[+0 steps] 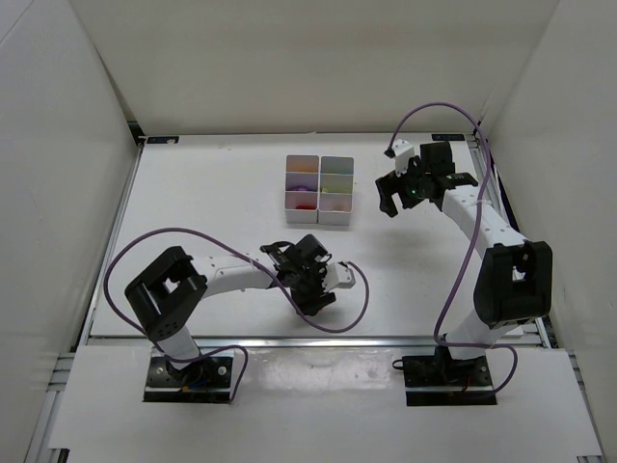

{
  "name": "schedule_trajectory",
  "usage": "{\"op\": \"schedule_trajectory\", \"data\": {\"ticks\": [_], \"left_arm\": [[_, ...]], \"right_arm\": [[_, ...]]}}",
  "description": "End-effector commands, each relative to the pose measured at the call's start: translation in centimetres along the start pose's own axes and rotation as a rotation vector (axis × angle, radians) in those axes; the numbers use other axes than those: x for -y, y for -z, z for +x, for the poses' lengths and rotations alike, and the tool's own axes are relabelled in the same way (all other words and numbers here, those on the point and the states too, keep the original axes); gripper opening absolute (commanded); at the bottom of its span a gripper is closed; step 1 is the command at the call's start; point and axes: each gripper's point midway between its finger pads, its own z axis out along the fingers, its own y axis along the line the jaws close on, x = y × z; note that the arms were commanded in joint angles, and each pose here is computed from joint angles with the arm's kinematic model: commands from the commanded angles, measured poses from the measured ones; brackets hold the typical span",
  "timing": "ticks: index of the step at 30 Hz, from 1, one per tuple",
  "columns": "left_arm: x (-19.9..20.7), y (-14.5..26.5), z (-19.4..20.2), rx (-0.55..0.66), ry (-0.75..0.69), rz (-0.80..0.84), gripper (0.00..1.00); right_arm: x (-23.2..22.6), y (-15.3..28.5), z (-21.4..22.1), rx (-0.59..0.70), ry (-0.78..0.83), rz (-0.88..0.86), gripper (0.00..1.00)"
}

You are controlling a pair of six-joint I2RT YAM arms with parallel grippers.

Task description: Sort the legos into containers by color

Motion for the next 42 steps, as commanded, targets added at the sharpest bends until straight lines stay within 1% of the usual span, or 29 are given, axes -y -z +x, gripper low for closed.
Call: {"op": "schedule_trajectory", "data": {"ticks": [1, 2, 3, 5, 6, 7, 9, 11, 12, 14, 15, 17, 18, 19, 20, 21, 23, 25, 26, 27, 28, 29, 30, 33, 34, 38, 42], "left_arm": [[-0.1, 0.2, -1.8, 0.040, -0.035, -0.013, 0.66], [-0.1, 0.2, -1.6, 0.033, -0.033, -0.014, 0.64], [-0.2, 0.2, -1.6, 0.026, -0.031, -0.021, 0.59], [-0.6, 0.3, -1.2, 0.002, -0.018, -0.046, 0.53], [-0.7, 0.3, -0.9, -0.012, -0.015, -0.059, 0.45], [-1.1, 0.4, -0.5, -0.030, -0.016, -0.084, 0.41], [-1.4, 0.7, 0.2, -0.055, -0.012, -0.106, 0.35], [-1.8, 1.0, 0.7, -0.073, -0.015, -0.139, 0.34], [-2.0, 1.2, 0.6, -0.068, -0.017, -0.150, 0.31], [-2.7, 1.9, 0.2, -0.059, -0.005, -0.198, 0.29], [-3.2, 2.5, -0.2, -0.044, 0.009, -0.221, 0.24], [-4.9, 4.2, -2.5, 0.026, 0.075, -0.300, 0.15], [-5.9, 5.0, -3.0, 0.054, 0.160, -0.346, 0.10], [-7.0, 6.3, -3.9, 0.091, 0.207, -0.402, 0.10], [-8.1, 7.8, -6.1, 0.163, 0.241, -0.449, 0.10], [-9.1, 8.8, -6.8, 0.199, 0.304, -0.505, 0.10], [-10.6, 10.6, -9.2, 0.288, 0.343, -0.585, 0.10], [-12.4, 11.4, -9.6, 0.290, 0.335, -0.680, 0.12], [-13.2, 10.9, -9.7, 0.270, 0.317, -0.716, 0.13], [-14.6, 11.7, -9.7, 0.240, 0.272, -0.805, 0.13], [-15.6, 12.0, -10.1, 0.244, 0.244, -0.857, 0.14], [-16.4, 11.9, -9.8, 0.213, 0.215, -0.888, 0.13], [-17.7, 11.7, -9.3, 0.148, 0.154, -0.936, 0.12], [-20.6, 12.2, -8.9, 0.102, 0.122, -1.017, 0.11], [-21.3, 12.6, -9.1, 0.115, 0.130, -1.029, 0.11], [-24.8, 14.5, -9.0, 0.198, 0.244, -1.072, 0.11], [-26.6, 14.7, -9.0, 0.240, 0.338, -1.095, 0.11]], "right_arm": [[0.5, 0.9, -0.9, 0.033, 0.017, 0.024, 0.96], [0.7, 0.9, -1.0, 0.034, 0.013, 0.027, 0.96], [0.7, 0.9, -1.0, 0.034, 0.015, 0.027, 0.96], [0.8, 0.9, -1.1, 0.037, 0.016, 0.030, 0.96], [0.8, 0.9, -1.1, 0.036, 0.016, 0.030, 0.96], [0.8, 0.8, -1.2, 0.039, 0.015, 0.029, 0.96], [0.8, 0.8, -1.3, 0.041, 0.016, 0.030, 0.96], [0.7, 0.8, -1.3, 0.042, 0.016, 0.026, 0.96], [0.8, 0.7, -1.3, 0.042, 0.014, 0.027, 0.96], [0.7, 0.7, -1.3, 0.043, 0.015, 0.024, 0.96], [0.7, 0.7, -1.4, 0.045, 0.014, 0.023, 0.96], [0.7, 0.8, -1.5, 0.049, 0.014, 0.023, 0.96], [0.7, 0.8, -1.6, 0.051, 0.013, 0.024, 0.96], [0.8, 0.9, -1.7, 0.053, 0.012, 0.025, 0.96], [0.7, 0.8, -1.7, 0.057, 0.008, 0.021, 0.96], [0.7, 0.8, -1.7, 0.057, 0.007, 0.020, 0.96], [0.6, 0.8, -1.9, 0.062, 0.005, 0.018, 0.96], [0.8, 0.9, -2.2, 0.070, 0.006, 0.023, 0.96], [0.8, 0.9, -2.2, 0.069, 0.008, 0.022, 0.96], [0.8, 0.9, -2.2, 0.069, 0.008, 0.026, 0.96], [0.9, 0.9, -2.3, 0.070, 0.008, 0.028, 0.96], [0.9, 1.0, -2.3, 0.071, 0.009, 0.028, 0.96], [0.9, 1.1, -2.3, 0.072, 0.011, 0.032, 0.96], [1.0, 1.1, -2.2, 0.071, 0.014, 0.037, 0.96], [0.9, 1.2, -2.0, 0.068, 0.014, 0.039, 0.96], [0.7, 1.3, -1.7, 0.065, 0.014, 0.036, 0.96], [0.6, 1.3, -1.5, 0.063, 0.013, 0.033, 0.96]]}}
